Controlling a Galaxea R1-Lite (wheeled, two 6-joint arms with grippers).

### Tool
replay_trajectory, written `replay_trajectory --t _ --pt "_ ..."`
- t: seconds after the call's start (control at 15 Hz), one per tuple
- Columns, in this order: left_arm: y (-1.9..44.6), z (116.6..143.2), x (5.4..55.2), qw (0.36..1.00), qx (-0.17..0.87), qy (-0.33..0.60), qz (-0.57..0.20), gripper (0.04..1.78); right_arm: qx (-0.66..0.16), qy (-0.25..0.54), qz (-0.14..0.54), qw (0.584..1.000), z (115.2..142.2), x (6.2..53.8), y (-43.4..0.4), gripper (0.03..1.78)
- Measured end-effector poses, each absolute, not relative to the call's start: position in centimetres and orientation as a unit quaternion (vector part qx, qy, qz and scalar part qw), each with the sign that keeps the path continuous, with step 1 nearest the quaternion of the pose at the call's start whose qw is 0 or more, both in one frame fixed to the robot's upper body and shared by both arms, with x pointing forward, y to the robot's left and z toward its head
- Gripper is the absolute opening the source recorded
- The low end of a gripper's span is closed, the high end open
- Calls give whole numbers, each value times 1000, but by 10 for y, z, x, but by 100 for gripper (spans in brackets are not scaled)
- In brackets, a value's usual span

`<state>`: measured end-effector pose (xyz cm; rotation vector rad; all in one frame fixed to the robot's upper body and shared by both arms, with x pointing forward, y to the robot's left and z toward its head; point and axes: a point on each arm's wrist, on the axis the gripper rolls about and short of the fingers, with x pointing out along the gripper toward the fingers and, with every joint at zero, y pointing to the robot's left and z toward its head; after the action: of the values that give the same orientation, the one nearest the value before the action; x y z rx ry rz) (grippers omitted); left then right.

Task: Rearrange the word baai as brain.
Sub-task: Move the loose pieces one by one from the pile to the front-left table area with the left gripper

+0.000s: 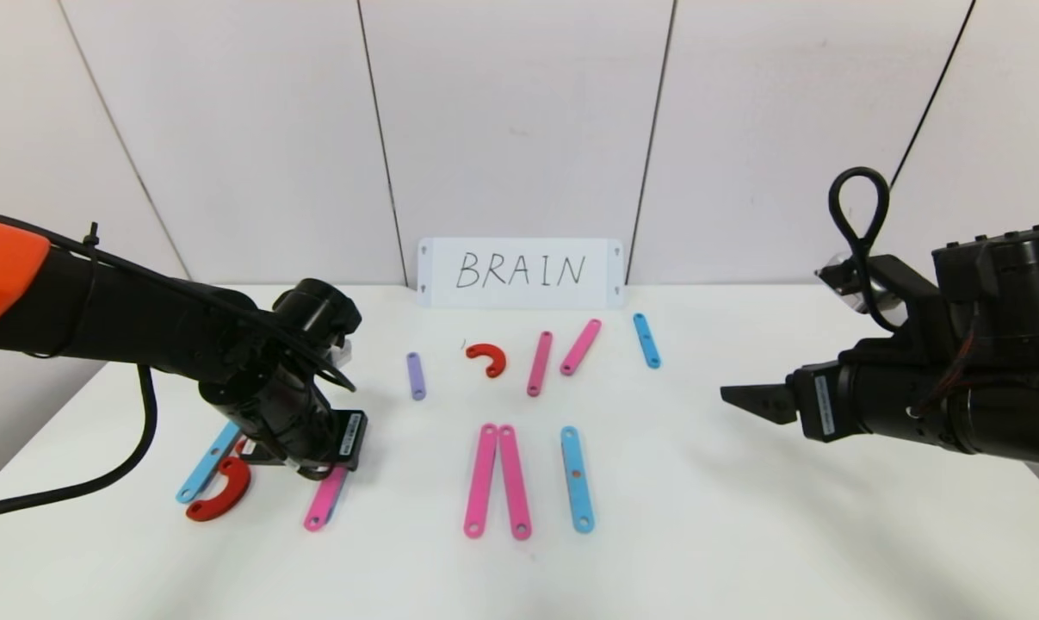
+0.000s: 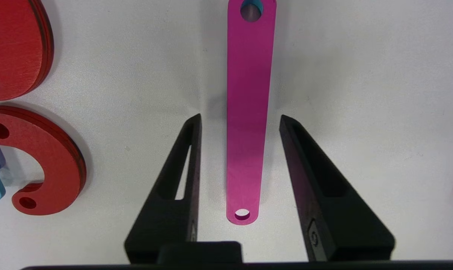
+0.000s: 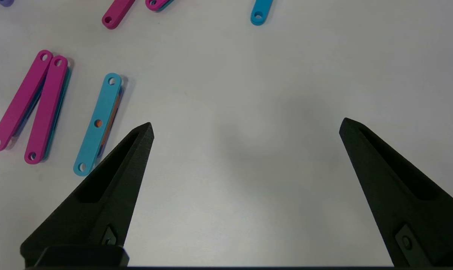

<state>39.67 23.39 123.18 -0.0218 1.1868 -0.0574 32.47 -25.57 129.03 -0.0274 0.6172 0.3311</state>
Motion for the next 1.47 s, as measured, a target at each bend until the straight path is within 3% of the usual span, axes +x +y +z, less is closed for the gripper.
replay_trajectory --t 0.2,0.47,1.07,1.47 --pt "234 1232 397 829 -11 559 -27 132 -13 302 162 939 1290 325 -256 173" --pt "234 1233 397 829 -12 558 -26 170 -13 303 162 939 1290 325 -256 173" --pt "234 1237 398 834 -13 551 -27 175 -13 302 163 939 1291 325 -255 173" --pt "226 1284 412 856 -19 515 -31 175 -13 301 162 940 1291 324 -255 173"
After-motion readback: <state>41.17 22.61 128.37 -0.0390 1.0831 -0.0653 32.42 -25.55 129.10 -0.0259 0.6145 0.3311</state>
